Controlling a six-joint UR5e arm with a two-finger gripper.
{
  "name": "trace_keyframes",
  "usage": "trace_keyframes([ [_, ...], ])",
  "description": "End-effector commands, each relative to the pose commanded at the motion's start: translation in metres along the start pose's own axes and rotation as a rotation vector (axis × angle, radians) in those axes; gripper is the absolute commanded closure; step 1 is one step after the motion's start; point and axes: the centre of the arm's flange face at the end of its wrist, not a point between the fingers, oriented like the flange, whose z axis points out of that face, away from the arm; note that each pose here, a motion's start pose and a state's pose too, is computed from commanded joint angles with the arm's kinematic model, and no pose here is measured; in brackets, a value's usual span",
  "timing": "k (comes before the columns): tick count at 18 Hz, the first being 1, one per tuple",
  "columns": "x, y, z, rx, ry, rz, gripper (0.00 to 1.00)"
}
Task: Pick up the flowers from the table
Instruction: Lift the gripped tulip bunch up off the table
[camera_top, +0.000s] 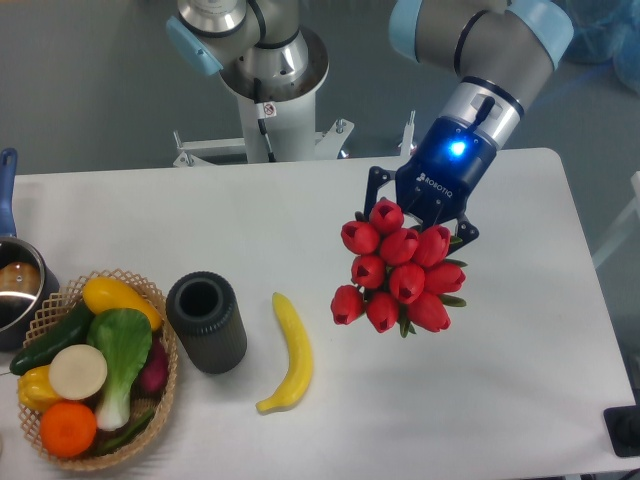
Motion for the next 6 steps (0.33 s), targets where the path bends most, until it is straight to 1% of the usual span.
trace_keyframes([
  [3, 0.0008, 0.0076, 0.0031, -0.003, 0.006, -0.012, 0.61],
  [6, 0.0025, 0.0072, 0.0044, -0.004, 0.009, -0.013, 0.61],
])
